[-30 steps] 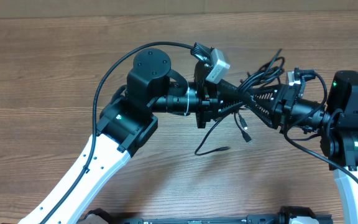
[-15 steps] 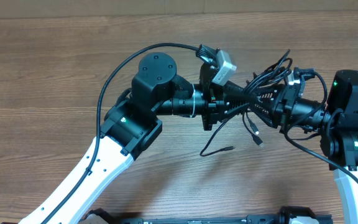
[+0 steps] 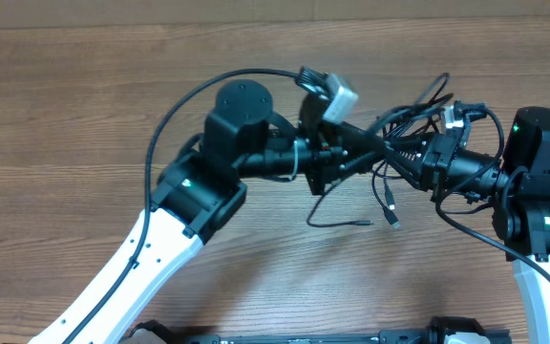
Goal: Untangle cables
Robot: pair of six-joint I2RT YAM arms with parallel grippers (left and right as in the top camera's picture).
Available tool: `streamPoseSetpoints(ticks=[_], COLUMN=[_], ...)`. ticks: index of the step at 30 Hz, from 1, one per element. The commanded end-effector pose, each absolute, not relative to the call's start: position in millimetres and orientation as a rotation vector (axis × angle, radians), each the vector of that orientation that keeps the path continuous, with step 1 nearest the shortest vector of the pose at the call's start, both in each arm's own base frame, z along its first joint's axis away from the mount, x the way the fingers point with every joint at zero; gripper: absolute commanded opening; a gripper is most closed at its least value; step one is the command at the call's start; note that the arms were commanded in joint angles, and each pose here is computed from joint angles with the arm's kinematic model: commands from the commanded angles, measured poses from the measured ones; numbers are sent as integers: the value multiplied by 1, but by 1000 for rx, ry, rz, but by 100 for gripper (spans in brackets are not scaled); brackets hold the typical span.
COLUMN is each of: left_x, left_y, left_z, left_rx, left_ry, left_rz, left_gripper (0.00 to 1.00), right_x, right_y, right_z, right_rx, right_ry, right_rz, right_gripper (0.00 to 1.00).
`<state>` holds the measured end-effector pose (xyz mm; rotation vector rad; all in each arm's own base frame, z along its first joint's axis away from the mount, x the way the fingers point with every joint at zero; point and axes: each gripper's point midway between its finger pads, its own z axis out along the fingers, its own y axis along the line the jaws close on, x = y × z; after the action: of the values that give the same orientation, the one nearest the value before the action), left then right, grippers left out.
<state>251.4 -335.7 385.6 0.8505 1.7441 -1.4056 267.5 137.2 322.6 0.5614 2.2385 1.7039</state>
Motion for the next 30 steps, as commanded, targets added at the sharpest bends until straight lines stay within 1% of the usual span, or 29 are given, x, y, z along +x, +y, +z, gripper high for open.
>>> streamPoseSetpoints(ticks=[1, 3, 7, 12, 18, 20, 26, 30], left_x=[278, 289, 298, 302, 323, 336, 344, 353], left_y=[-311, -300, -290, -286, -270, -258, -252, -250], left_z=[373, 360, 342, 335, 323, 318, 319, 330], left_rx=[787, 741, 717, 696, 582, 515, 470, 441], left_ry=[1809, 1872, 1940, 1972, 2030, 2051, 2045, 1995], left_rz=[-1302, -1241, -1133, -1088, -921, -819, -763, -736], left_gripper=[4, 4, 4, 4, 4, 4, 4, 4], right_x=[262, 261, 261, 255, 244, 240, 234, 225], right_y=[139, 140, 140, 146, 152, 154, 156, 158], right_z=[331, 331, 334, 346, 362, 368, 375, 377], right_rx=[491, 490, 463, 345, 171, 104, 1, -112], right_ry=[2222, 2222, 2214, 2186, 2143, 2124, 2096, 2069], right_rz=[1731, 1732, 1740, 1801, 1877, 1901, 1918, 1929], right_gripper=[4, 4, 4, 4, 4, 4, 4, 4])
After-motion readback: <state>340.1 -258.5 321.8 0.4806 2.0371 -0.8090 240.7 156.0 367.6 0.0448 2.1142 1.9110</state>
